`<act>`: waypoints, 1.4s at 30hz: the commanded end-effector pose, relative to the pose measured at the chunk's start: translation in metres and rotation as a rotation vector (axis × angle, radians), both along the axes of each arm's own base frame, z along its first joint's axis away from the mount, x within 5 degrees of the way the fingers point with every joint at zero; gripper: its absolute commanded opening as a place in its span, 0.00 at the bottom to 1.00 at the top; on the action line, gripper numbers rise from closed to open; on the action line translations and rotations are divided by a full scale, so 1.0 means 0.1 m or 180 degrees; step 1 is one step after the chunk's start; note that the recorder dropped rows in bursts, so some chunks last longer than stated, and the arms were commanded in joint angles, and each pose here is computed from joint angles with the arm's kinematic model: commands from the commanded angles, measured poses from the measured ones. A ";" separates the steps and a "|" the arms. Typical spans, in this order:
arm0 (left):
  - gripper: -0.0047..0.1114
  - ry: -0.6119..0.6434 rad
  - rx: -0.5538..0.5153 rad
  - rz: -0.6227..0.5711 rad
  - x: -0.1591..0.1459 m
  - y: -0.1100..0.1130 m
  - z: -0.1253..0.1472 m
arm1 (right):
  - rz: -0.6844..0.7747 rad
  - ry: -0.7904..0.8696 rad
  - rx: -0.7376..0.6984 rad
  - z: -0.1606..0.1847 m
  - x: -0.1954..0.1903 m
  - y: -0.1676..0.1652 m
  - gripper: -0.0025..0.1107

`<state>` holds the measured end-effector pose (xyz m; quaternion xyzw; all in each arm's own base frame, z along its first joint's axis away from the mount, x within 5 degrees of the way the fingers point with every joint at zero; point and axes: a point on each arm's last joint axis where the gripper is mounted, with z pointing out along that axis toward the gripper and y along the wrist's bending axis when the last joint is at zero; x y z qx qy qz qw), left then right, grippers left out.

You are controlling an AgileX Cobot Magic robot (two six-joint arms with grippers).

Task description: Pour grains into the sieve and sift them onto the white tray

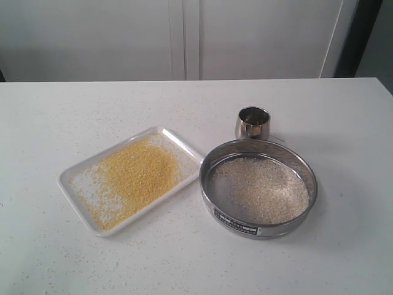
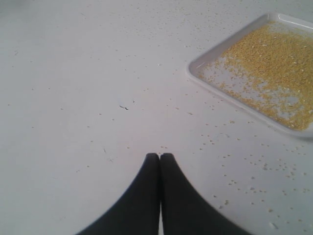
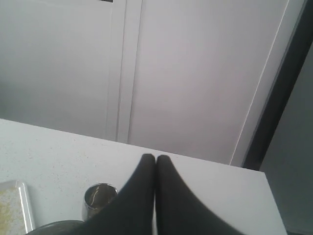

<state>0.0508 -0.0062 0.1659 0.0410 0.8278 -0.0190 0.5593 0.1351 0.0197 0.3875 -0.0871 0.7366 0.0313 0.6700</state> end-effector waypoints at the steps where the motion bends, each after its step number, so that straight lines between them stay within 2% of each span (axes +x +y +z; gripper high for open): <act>1: 0.04 -0.0003 -0.0035 0.0007 0.00 0.00 -0.01 | -0.0003 0.0006 0.0152 0.00 -0.02 0.00 0.02; 10: 0.04 -0.0003 -0.0035 0.0007 0.00 0.00 -0.01 | -0.0066 0.0053 0.0558 0.01 -0.04 -0.01 0.02; 19: 0.04 -0.0003 -0.0035 0.0007 0.00 0.00 -0.01 | -0.0084 -0.0060 0.0529 -0.07 -0.25 -0.04 0.02; 25: 0.04 -0.0003 -0.0035 0.0007 0.00 0.00 -0.01 | -0.0105 -0.0017 0.0693 -0.26 -0.37 -0.05 0.02; 42: 0.04 -0.0003 -0.0035 0.0007 0.00 0.00 -0.01 | -0.0131 0.0093 0.0590 -1.04 -0.69 -0.09 0.02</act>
